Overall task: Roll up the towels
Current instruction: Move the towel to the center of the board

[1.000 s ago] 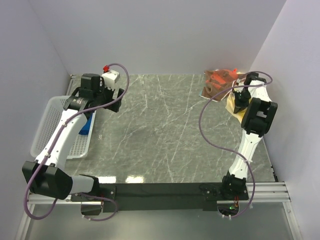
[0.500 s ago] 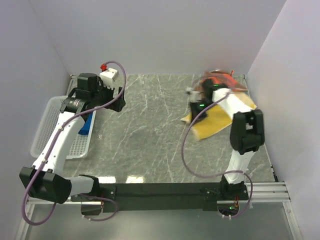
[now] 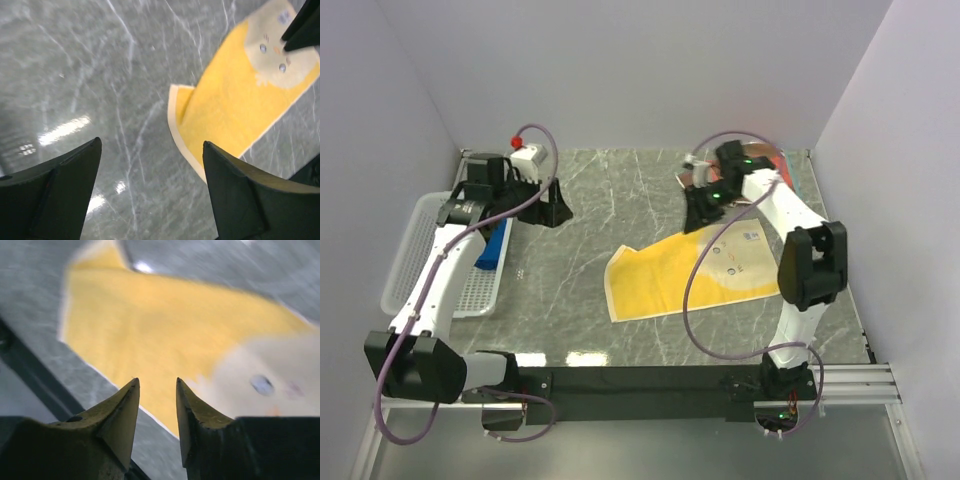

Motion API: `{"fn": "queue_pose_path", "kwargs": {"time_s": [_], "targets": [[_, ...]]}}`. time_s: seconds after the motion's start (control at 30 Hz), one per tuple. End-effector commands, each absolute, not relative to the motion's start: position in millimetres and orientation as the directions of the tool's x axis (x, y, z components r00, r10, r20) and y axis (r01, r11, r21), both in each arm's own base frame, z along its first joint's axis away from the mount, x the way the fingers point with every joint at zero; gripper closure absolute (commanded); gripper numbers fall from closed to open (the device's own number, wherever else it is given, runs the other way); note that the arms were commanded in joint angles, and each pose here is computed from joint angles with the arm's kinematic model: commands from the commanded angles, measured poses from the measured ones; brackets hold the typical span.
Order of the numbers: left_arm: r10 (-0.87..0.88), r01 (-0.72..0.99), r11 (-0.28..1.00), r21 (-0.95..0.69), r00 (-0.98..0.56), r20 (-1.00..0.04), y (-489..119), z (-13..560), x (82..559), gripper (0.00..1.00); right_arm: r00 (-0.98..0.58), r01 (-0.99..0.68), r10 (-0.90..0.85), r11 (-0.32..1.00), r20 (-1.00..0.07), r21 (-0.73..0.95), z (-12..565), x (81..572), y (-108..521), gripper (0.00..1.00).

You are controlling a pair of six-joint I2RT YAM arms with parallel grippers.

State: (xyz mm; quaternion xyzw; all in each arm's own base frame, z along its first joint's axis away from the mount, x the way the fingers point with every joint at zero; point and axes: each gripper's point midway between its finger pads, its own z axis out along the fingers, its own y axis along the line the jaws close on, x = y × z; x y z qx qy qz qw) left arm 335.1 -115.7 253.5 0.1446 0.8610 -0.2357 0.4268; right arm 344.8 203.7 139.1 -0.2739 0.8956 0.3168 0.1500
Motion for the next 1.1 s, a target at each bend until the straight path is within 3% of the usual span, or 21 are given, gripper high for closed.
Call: {"fn": "queue_pose_path", "kwargs": {"time_s": [0.0,0.23,0.3,0.4,0.7,0.8,0.87,0.97,1.07], "targets": [[0.102,0.522,0.795,-0.309,-0.617,-0.78,-137,235,328,0.14,-0.817,-0.55,-0.423,0.776,-0.392,0.308,119,344,137,0.58],[0.157,0.507,0.793,-0.337,-0.706,-0.691,-144,187,334,0.34,-0.853,-0.512,-0.459,0.828,-0.249,0.229,65,320,107,0.69],[0.159,0.486,0.798,-0.356,-0.739,-0.654,-145,173,336,0.39,-0.859,-0.51,-0.472,0.825,-0.198,0.243,50,310,109,0.76],[0.157,0.474,0.799,-0.369,-0.757,-0.634,-145,163,339,0.42,-0.861,-0.508,-0.489,0.816,-0.139,0.275,31,295,119,0.85],[0.129,0.417,0.799,-0.434,-0.823,-0.553,-151,138,344,0.47,-0.794,-0.552,-0.607,0.693,-0.037,0.464,0,232,189,0.92],[0.131,0.398,0.805,-0.441,-0.843,-0.522,-152,125,348,0.49,-0.767,-0.538,-0.639,0.597,-0.052,0.595,15,201,223,0.89],[0.14,0.39,0.806,-0.445,-0.856,-0.497,-152,113,349,0.5,-0.772,-0.496,-0.629,0.511,-0.088,0.702,45,189,242,0.75],[0.171,0.403,0.803,-0.439,-0.861,-0.479,-154,102,349,0.51,-0.773,-0.535,-0.598,0.436,-0.211,0.724,88,203,246,0.66],[0.223,0.447,0.794,-0.412,-0.844,-0.487,-156,93,351,0.51,-0.796,-0.582,-0.509,0.494,-0.328,0.646,116,243,218,0.62]]}}
